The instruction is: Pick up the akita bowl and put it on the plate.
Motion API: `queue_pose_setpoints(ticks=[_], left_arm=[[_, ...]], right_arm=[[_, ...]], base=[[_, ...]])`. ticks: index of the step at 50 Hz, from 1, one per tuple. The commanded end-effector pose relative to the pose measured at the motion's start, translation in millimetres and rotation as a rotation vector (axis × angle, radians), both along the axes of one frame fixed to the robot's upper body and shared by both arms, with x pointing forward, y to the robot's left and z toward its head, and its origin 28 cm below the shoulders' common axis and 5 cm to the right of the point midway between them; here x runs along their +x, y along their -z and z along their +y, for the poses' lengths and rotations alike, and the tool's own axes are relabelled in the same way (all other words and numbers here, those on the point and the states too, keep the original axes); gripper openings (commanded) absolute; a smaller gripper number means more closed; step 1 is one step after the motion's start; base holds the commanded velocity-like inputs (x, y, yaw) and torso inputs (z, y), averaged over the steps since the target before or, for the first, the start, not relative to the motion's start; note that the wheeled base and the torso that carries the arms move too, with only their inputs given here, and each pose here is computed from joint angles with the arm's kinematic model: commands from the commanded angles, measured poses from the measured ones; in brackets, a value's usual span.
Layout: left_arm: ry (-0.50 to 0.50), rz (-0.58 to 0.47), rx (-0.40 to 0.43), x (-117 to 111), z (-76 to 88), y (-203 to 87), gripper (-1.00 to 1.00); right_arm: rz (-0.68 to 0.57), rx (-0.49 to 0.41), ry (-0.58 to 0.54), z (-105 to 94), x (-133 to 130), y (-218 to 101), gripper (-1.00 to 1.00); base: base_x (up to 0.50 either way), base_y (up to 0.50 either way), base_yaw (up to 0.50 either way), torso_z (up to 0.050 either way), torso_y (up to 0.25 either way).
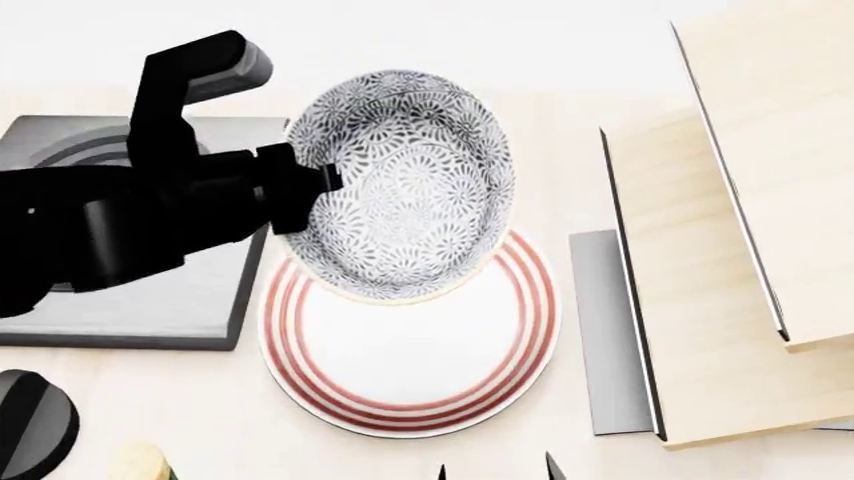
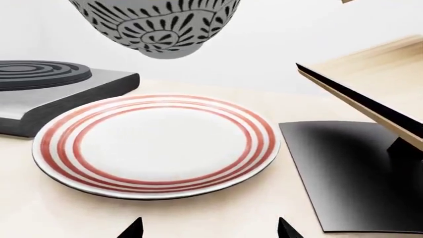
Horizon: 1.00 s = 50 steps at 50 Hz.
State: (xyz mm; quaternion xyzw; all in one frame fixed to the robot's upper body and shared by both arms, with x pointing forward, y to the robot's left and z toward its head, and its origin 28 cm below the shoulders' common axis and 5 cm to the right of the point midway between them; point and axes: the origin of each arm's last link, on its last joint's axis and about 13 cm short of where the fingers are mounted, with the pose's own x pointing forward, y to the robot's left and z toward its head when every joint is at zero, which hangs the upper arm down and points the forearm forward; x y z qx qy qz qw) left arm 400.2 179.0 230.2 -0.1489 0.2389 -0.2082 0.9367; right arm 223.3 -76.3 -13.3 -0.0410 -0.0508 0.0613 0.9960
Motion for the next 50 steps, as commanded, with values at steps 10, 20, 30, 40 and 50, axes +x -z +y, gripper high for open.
queue_pose_setpoints(ticks=[10,20,30,40,50], left_arm=[[0.011,0.018,0.027,0,-3.0,17,-1.0],[0.043,0.07,0.004,-3,-1.8,25,-1.0],[0.074,0.155,-0.071,-2,1.0,23,-1.0],[0.056,0.202,-0.196,1,1.0,24,-1.0],[0.026,0.257,-0.269,3,1.1,30,-1.0]], right_arm=[[0.054,-0.036,0.014,-1.2,-3,10,1.0],[0.058,-0.037,0.012,-0.4,-3,11,1.0],[0.062,-0.038,0.008,0.0,-3,12,1.0],[0.064,-0.043,0.001,1.0,-4,13,1.0],[0.065,-0.042,0.001,1.4,-4,15,1.0]], base=[[0.0,0.0,0.0,0.0,0.0],[0.0,0.0,0.0,0.003,-0.125],[0.0,0.0,0.0,0.0,0.0],[0.0,0.0,0.0,0.0,-0.002],[0.0,0.0,0.0,-0.002,-0.001]])
